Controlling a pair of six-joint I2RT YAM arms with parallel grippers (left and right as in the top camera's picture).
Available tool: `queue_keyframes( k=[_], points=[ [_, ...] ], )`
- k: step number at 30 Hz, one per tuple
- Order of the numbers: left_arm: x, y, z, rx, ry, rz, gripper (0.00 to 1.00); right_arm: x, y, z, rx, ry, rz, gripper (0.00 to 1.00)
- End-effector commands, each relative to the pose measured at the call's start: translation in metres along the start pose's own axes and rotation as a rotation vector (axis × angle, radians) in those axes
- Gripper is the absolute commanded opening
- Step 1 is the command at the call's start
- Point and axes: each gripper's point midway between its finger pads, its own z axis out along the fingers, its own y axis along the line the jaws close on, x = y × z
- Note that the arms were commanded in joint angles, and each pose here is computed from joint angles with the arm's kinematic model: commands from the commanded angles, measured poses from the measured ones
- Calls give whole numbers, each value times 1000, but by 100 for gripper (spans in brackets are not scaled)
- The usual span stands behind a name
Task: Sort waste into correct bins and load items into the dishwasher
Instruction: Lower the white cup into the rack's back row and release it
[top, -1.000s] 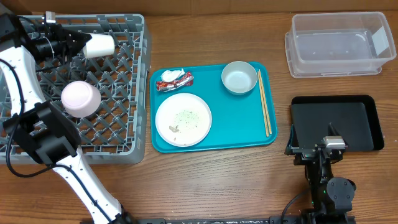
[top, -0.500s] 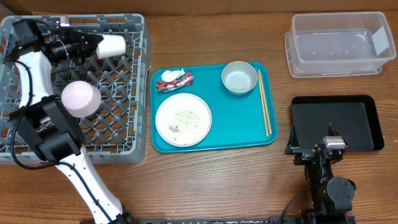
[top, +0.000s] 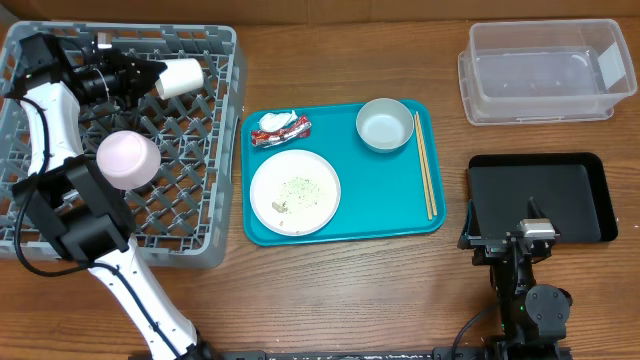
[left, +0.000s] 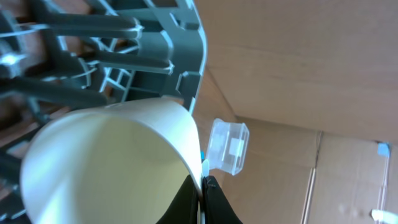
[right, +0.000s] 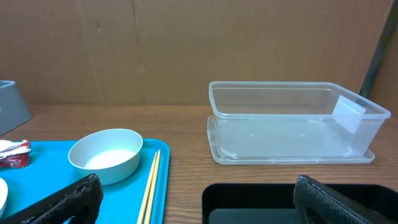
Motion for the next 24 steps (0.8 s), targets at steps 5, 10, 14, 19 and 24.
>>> queue_keyframes(
  k=[5, 10, 14, 19, 24],
  points=[
    [-16, 82, -22, -286, -103, -85, 27, 1, 3, 0, -12, -5, -4, 100],
    [-17, 96, -29, -365, -115, -65, 54, 1, 3, 0, -12, -5, -4, 100],
    [-21, 86, -37, -364, -131, -59, 54, 1, 3, 0, -12, -5, -4, 100],
    [-31, 53, -64, -426, -186, -18, 50, 1, 3, 0, -12, -5, -4, 100],
    [-30, 0, -92, -517, -234, 148, 36, 1, 3, 0, -12, -5, -4, 100]
  ],
)
